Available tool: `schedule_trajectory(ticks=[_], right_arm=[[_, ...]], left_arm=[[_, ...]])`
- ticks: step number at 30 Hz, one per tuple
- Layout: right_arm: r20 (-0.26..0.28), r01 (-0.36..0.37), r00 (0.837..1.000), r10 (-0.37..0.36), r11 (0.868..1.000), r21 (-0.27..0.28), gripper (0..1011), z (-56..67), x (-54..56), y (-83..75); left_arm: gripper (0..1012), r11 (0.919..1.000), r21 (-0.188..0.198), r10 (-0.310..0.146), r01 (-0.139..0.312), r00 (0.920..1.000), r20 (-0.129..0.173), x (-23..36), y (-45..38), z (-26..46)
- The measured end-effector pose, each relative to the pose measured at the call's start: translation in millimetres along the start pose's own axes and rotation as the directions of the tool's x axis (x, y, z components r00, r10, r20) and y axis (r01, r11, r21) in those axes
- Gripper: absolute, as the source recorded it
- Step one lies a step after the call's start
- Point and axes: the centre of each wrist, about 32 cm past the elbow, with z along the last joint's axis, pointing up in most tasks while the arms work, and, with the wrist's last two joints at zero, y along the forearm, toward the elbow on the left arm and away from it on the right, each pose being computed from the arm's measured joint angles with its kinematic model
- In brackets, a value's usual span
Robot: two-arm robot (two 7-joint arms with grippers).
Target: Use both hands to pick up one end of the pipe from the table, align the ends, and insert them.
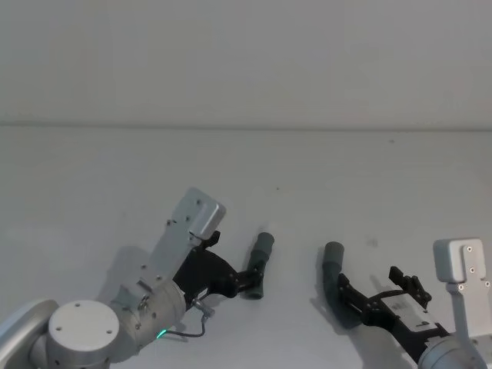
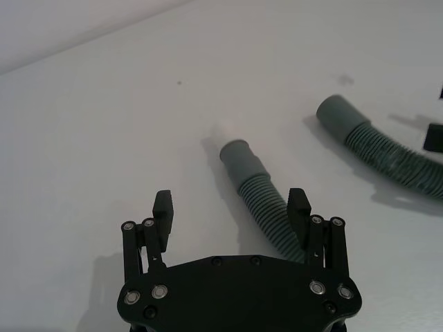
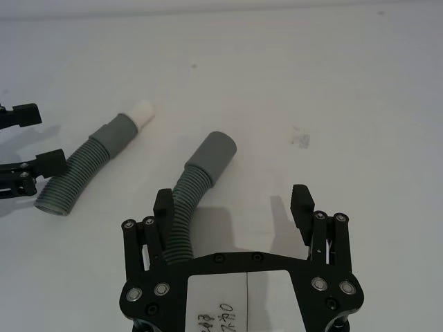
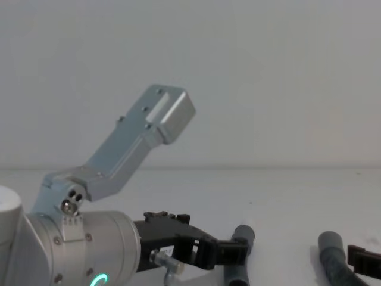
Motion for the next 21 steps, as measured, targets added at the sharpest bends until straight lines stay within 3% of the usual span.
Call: schedule_trajectory(ticks=[10,15,21], right_arm=[[0.0,-0.001,1.0,0.001,1.0,-0.015,1000,-2.8,2.6,-2.3],[0.0,-0.004,1.0,0.004,1.0,-0.02,1000,-3.4,4.0,-3.1],[0.0,-0.008,1.0,0.008,1.0,-0.024,1000,-3.7,5.3,-4.1]], left_arm=[[1003,0.9999,0.011,-0.009,0.008,0.9974,0.071,-1.7,-12.4,-1.4],[1003,0.9998,0.011,-0.019,0.019,0.9968,0.077,-4.5,-17.9,-1.1],[1003,0.9995,0.006,-0.03,0.03,0.9977,0.06,-7.9,-21.9,0.5]])
